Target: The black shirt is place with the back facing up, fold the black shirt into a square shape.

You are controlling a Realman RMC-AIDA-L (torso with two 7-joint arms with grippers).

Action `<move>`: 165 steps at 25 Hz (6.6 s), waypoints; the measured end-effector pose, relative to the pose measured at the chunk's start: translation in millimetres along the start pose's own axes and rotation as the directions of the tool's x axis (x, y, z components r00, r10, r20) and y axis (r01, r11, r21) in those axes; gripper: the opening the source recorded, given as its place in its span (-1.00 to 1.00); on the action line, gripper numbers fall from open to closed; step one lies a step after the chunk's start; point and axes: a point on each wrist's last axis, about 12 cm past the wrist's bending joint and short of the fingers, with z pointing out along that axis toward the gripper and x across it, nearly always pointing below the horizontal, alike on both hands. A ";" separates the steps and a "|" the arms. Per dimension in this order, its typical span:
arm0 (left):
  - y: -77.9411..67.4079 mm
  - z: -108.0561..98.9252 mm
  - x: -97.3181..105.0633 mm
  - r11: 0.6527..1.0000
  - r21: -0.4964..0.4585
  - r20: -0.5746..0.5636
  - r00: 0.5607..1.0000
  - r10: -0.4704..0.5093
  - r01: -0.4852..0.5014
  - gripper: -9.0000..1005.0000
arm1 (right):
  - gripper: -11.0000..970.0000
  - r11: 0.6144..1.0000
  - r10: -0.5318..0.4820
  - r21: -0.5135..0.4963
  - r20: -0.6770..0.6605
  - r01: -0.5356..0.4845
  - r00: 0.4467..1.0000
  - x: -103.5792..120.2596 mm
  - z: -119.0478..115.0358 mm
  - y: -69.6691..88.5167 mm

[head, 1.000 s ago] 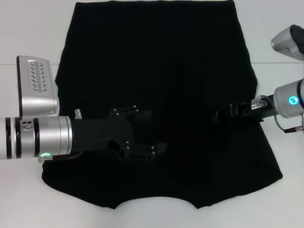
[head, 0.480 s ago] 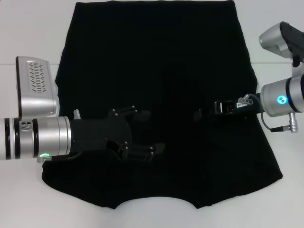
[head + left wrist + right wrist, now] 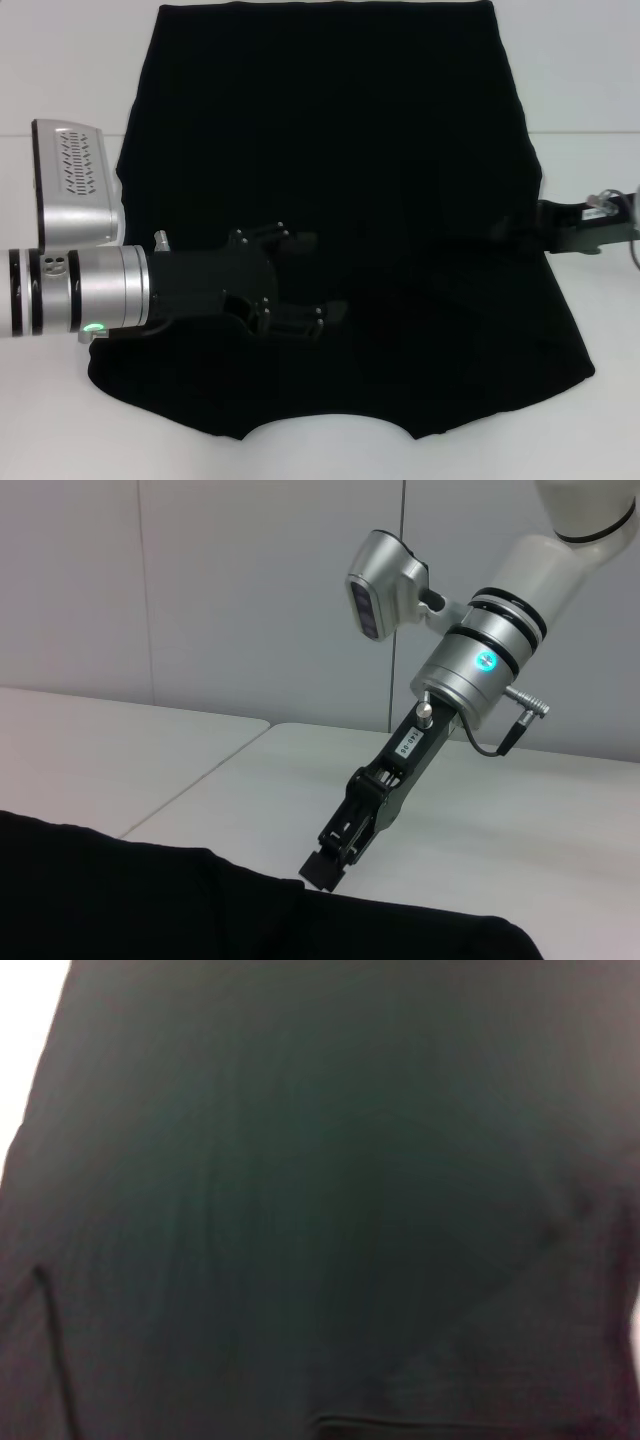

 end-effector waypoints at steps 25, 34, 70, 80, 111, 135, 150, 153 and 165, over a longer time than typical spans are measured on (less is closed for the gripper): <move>2.8 -1.8 -2.2 1.000 -0.012 0.006 1.000 0.000 0.000 0.89 | -0.15 0.991 0.064 0.109 0.117 -0.077 0.991 -0.7 5.4 -23.5; 3.4 -3.7 -1.5 1.000 -0.021 0.009 1.000 -0.001 0.001 0.89 | -0.22 0.990 0.043 0.130 0.140 -0.062 0.989 -0.1 14.7 -18.4; 3.4 -4.2 -0.6 1.000 -0.027 0.011 1.000 -0.004 0.005 0.89 | -0.83 0.992 -0.042 0.125 0.197 0.017 0.980 -16.3 26.7 8.8; 7.1 -11.8 1.4 0.998 -0.063 0.026 0.999 -0.022 0.024 0.89 | -0.68 0.991 -0.096 0.118 0.230 0.071 0.968 -24.8 37.0 31.6; -23.9 -132.4 62.2 0.881 -0.306 0.061 0.931 -0.359 0.359 0.89 | 0.21 0.764 -0.465 -0.316 0.336 0.563 0.819 21.2 6.4 51.9; -15.9 -129.0 87.2 0.781 -0.442 -0.045 0.859 -0.510 0.441 0.71 | 0.21 0.752 -0.454 -0.349 0.340 0.559 0.823 24.4 14.0 65.4; -12.0 -120.7 90.1 0.780 -0.446 -0.082 0.847 -0.525 0.440 -0.25 | 0.22 0.761 -0.443 -0.348 0.340 0.548 0.830 25.7 11.6 60.0; -10.5 -122.1 89.9 0.772 -0.457 -0.079 0.845 -0.530 0.441 -0.38 | 0.22 0.765 -0.440 -0.349 0.332 0.542 0.834 26.2 11.1 58.2; -8.8 -126.3 89.2 0.759 -0.473 -0.068 0.840 -0.539 0.448 -0.94 | 0.22 0.828 -0.375 -0.353 0.226 0.435 0.899 25.6 -4.4 35.4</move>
